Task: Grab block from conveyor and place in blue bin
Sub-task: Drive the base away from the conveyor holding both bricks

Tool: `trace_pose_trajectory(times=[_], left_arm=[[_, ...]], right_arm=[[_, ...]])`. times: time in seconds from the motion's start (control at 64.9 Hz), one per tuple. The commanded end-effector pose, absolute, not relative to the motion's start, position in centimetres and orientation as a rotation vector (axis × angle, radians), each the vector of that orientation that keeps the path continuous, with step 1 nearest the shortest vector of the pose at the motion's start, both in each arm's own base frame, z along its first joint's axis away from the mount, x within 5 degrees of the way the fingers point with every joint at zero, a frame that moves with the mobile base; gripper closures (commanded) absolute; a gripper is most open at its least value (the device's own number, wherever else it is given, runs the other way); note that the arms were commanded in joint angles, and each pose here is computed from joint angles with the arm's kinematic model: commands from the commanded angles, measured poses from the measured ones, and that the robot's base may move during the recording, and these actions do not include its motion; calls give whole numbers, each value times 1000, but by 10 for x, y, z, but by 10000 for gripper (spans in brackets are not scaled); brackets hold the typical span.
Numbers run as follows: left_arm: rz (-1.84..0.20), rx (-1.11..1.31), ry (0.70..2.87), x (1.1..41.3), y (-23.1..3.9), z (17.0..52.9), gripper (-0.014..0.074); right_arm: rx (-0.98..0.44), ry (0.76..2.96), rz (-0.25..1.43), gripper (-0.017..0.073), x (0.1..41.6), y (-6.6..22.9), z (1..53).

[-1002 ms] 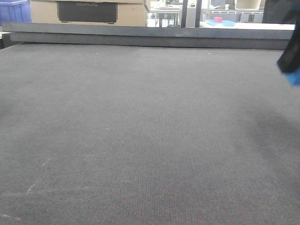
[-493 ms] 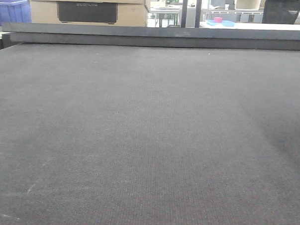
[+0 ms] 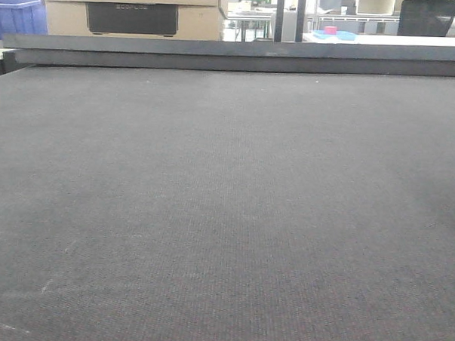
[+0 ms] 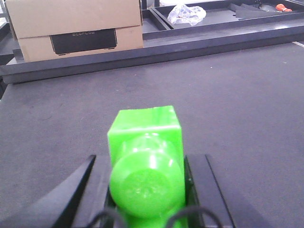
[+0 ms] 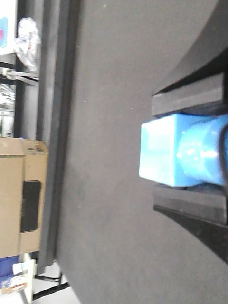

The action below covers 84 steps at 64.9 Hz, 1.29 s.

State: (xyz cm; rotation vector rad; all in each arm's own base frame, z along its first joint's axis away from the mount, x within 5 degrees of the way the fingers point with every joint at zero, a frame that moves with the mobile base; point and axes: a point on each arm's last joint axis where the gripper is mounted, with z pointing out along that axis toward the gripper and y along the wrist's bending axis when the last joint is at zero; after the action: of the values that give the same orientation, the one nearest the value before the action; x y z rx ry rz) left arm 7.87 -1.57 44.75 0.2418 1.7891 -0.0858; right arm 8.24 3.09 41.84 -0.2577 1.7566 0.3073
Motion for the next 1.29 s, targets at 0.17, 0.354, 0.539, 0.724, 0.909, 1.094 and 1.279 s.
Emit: trace_pose_trajectory(times=[0.17,0.354,0.539,0.724,0.909,1.094,1.279], left_arm=[[-105,239,1764,77,-17,449,704],[-105,238,1763,77,-17,449,704],[-105,238,1763,77,-17,449,704],[-105,238,1763,77,-17,449,704],[-105,238,1762,77,-17,449,704],[-105,238,1762,77,-17,449,704],[-105,238,1762,77,-17,449,704]], right_arm=[[-263,1721,298,713,81,30,421],[-262,1719,298,713,81,30,421],[-262,1719,298,713,81,30,421],[-262,1719,298,713,81,30,421],[-262,1719,298,713,81,30,421],[-262,1715,299,713,81,30,422],[-262,1715,299,713,81,30,422]])
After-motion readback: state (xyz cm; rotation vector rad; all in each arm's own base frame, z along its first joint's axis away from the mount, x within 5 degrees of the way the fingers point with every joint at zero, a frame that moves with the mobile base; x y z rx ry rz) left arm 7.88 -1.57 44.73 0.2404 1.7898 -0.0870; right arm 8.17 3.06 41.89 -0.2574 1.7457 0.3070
